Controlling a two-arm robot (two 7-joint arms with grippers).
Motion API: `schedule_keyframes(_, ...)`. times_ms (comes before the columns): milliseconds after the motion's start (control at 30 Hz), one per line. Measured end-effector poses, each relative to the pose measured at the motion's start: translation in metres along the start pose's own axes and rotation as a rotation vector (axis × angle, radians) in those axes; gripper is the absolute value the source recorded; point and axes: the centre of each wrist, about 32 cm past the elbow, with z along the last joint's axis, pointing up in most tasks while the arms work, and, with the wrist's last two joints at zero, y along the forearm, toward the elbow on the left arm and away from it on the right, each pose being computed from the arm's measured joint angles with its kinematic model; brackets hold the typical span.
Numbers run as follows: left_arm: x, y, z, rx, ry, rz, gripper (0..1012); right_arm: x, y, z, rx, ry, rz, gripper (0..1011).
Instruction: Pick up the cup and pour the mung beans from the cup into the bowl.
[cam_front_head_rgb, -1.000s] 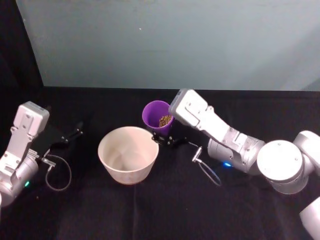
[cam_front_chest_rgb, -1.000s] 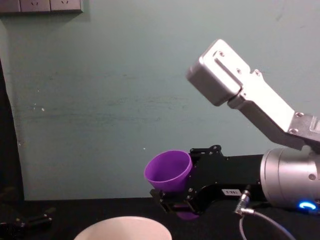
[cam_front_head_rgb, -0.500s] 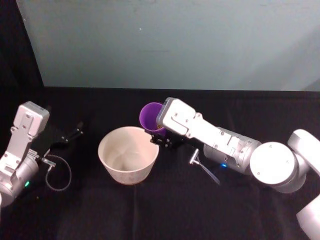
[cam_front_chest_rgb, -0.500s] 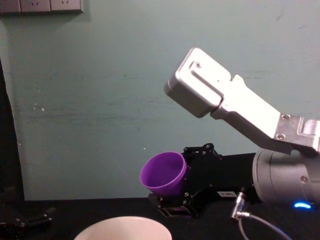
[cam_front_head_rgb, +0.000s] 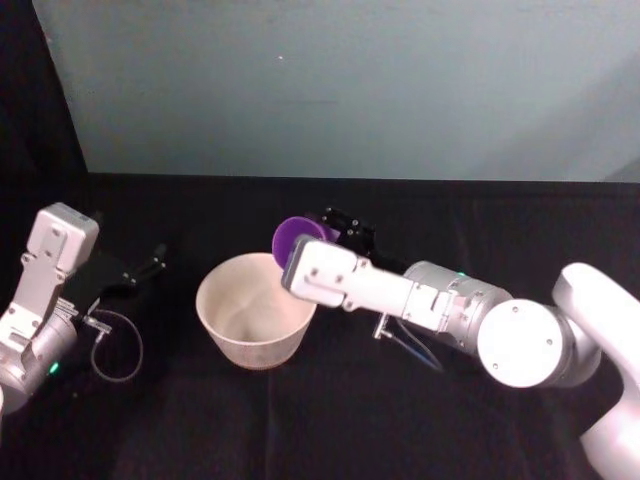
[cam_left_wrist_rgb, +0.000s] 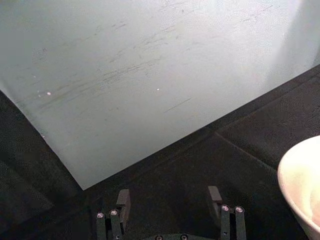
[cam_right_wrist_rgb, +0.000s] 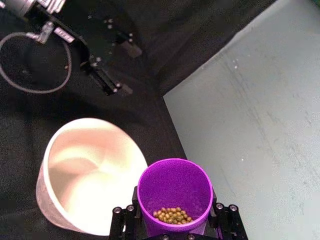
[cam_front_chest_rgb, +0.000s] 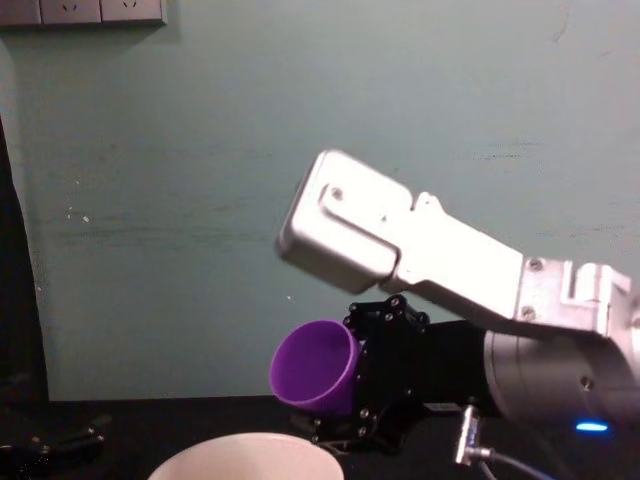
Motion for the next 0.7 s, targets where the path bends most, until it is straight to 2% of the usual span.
schedule_keyframes(67, 0.0000, 0.0000, 0.0000, 0.000, 0.000, 0.000, 1011, -0.001, 0.001, 0.001, -0.001, -0.011, 0.002, 726)
schedule_keyframes(267, 0.0000, 0.0000, 0.0000, 0.000, 0.000, 0.000, 1011, -0.005, 0.006, 0.008, -0.016, -0.102, 0.014, 726)
schedule_keyframes(567, 0.0000, 0.0000, 0.0000, 0.000, 0.000, 0.000, 1011, 0.004, 0.014, 0.018, -0.053, -0.206, 0.028, 726)
schedule_keyframes(700, 0.0000, 0.0000, 0.0000, 0.000, 0.000, 0.000, 1011, 0.005, 0.015, 0.020, -0.066, -0.240, 0.029, 726)
